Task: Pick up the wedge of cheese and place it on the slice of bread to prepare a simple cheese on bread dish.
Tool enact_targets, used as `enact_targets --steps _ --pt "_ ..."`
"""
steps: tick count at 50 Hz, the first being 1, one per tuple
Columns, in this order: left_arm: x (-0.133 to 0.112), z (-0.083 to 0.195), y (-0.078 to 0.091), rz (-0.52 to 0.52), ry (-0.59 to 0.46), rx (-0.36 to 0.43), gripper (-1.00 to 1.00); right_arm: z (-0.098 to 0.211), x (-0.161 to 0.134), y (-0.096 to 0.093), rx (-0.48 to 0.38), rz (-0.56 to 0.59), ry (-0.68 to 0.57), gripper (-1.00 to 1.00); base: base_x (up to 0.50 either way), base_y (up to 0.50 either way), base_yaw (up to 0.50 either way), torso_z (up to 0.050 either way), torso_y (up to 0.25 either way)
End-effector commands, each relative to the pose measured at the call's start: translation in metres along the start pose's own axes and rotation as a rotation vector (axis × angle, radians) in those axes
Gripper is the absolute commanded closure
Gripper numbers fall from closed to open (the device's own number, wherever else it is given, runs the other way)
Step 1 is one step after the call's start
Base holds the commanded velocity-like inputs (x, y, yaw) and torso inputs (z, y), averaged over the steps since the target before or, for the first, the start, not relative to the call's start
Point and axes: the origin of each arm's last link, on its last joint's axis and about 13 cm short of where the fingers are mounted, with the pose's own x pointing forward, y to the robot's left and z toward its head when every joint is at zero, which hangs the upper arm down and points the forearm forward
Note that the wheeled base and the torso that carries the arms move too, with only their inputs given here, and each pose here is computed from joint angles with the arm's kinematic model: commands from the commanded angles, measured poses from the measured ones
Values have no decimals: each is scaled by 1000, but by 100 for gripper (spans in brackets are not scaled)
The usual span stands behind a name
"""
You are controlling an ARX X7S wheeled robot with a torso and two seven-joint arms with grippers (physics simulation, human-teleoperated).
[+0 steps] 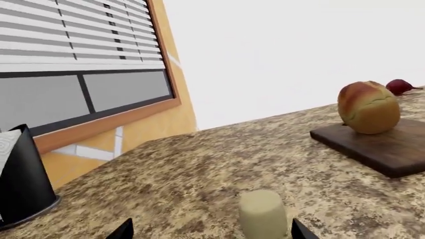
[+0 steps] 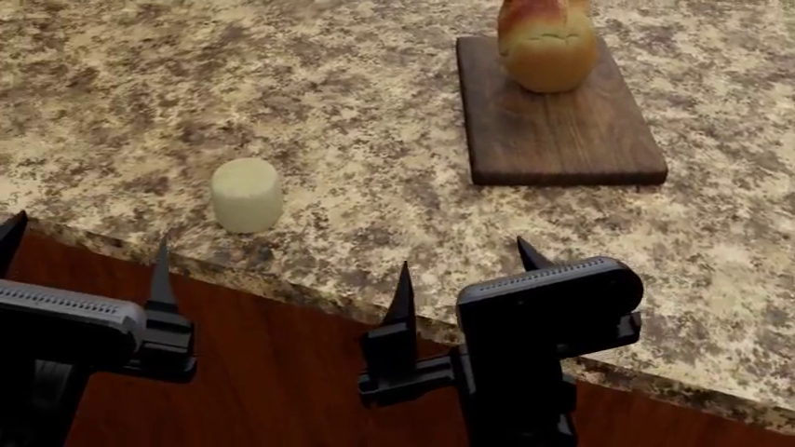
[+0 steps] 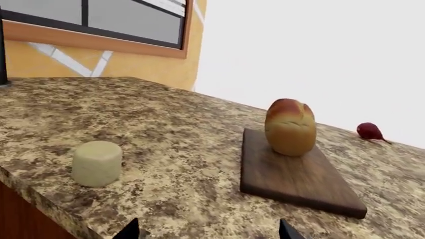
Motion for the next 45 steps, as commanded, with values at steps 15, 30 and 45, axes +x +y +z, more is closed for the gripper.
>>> enact_targets --steps 15,30,45 --pt "0 0 0 -4 4 0 -100 4 0 0 30 -8 41 -100 0 0 316 0 0" --pt "-1 1 1 17 -2 1 -100 7 0 0 68 -4 22 -100 296 113 0 0 0" --pt "-4 -17 84 479 92 -12 -100 13 -3 -9 61 -47 1 -100 150 57 0 0 0"
